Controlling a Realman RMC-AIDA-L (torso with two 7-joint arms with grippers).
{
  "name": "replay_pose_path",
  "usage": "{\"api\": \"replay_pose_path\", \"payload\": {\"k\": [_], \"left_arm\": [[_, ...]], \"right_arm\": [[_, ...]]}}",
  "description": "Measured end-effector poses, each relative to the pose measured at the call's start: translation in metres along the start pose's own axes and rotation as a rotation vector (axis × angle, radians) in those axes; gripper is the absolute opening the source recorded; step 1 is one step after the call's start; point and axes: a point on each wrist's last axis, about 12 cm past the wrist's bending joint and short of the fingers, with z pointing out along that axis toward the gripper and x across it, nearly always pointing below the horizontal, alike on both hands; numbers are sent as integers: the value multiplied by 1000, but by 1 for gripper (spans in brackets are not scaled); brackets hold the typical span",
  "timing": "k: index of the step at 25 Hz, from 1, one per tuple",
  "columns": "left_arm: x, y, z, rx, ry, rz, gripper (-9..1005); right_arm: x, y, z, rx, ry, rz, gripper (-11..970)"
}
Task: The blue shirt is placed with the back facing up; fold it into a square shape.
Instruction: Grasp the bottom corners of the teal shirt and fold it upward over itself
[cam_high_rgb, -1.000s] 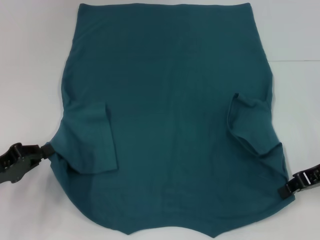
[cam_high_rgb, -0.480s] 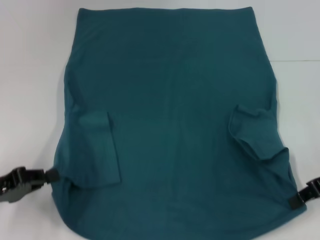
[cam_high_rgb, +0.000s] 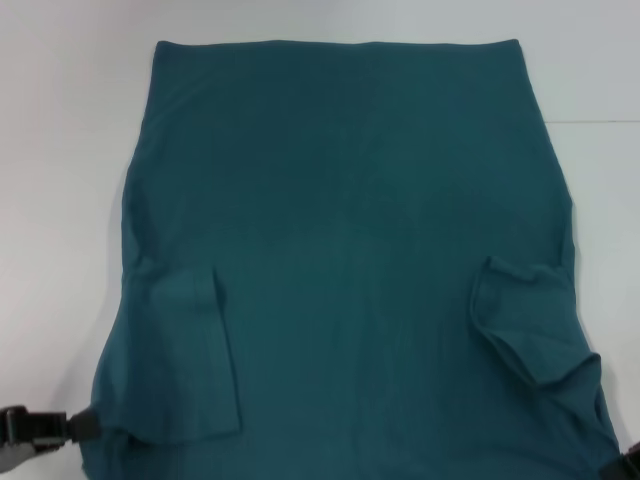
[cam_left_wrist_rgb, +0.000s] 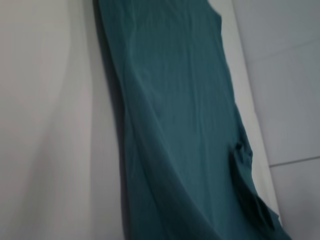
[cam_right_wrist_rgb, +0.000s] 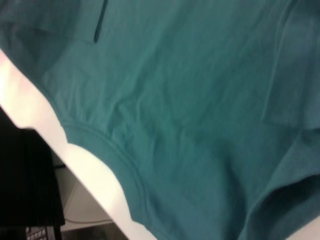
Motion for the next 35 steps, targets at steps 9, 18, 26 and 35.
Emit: {"api": "replay_pose_path", "payload": {"k": [9, 18, 26, 35], "left_arm": [[-15, -7, 7, 10, 38, 50, 5], [-80, -24, 50, -33, -38, 14, 6], [-131, -52, 72, -83, -78, 66, 5], [-194, -93, 100, -228, -194, 205, 6]], "right_arm": [[-1, -10, -14, 11, -169, 35, 50], [-25, -25, -34, 51, -541, 144, 50], [-44, -31, -39, 101, -688, 210, 50], [-92, -30, -62, 242, -818, 192, 49]]}}
